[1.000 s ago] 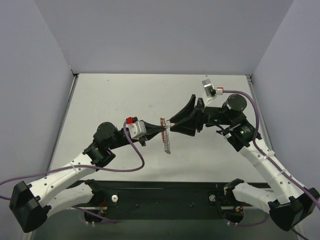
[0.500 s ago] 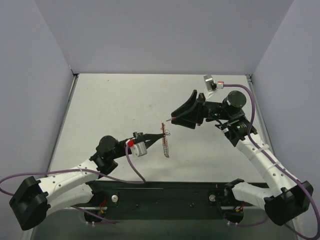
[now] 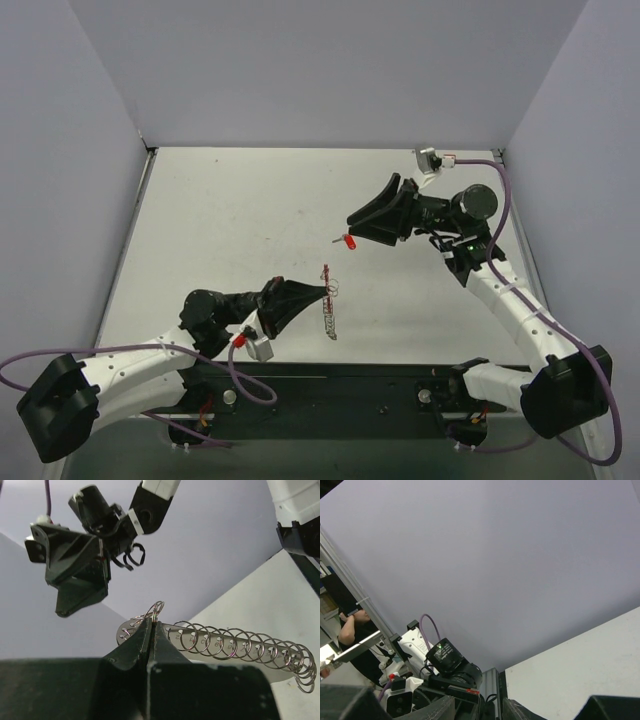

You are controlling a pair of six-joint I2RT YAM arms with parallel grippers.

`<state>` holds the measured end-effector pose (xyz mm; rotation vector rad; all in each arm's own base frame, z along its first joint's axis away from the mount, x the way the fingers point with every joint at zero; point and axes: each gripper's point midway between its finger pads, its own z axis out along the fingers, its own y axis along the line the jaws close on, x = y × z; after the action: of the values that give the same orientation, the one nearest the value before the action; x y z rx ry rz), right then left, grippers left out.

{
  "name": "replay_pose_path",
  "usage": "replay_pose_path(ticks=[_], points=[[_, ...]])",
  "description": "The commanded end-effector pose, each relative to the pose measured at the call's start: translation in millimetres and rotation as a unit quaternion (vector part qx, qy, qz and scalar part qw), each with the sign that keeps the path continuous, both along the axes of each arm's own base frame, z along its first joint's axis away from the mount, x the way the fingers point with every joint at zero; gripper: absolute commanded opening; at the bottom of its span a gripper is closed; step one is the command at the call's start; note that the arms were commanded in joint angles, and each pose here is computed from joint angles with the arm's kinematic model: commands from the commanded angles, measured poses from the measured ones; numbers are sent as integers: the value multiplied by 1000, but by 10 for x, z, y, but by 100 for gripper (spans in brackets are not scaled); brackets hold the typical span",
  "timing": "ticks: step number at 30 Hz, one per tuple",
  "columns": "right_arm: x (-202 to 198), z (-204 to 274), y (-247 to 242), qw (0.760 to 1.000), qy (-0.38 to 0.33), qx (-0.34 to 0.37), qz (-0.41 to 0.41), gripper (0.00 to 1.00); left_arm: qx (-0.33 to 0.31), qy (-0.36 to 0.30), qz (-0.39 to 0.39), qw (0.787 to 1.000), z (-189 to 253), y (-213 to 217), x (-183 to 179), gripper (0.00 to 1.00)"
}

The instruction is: Put the keys on the keyring

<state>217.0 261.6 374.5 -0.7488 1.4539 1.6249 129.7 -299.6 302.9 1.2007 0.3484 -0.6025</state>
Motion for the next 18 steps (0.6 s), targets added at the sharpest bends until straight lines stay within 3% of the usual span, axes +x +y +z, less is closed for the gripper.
replay_pose_path(ticks=[1,18], points=[[-115,204,-57,997,-76,22,15,42,-47,-97,-40,993,301,68,-271,0],[-126,166,-94,997,-74,18,12,45,-52,-105,-55,992,380,52,-314,0]])
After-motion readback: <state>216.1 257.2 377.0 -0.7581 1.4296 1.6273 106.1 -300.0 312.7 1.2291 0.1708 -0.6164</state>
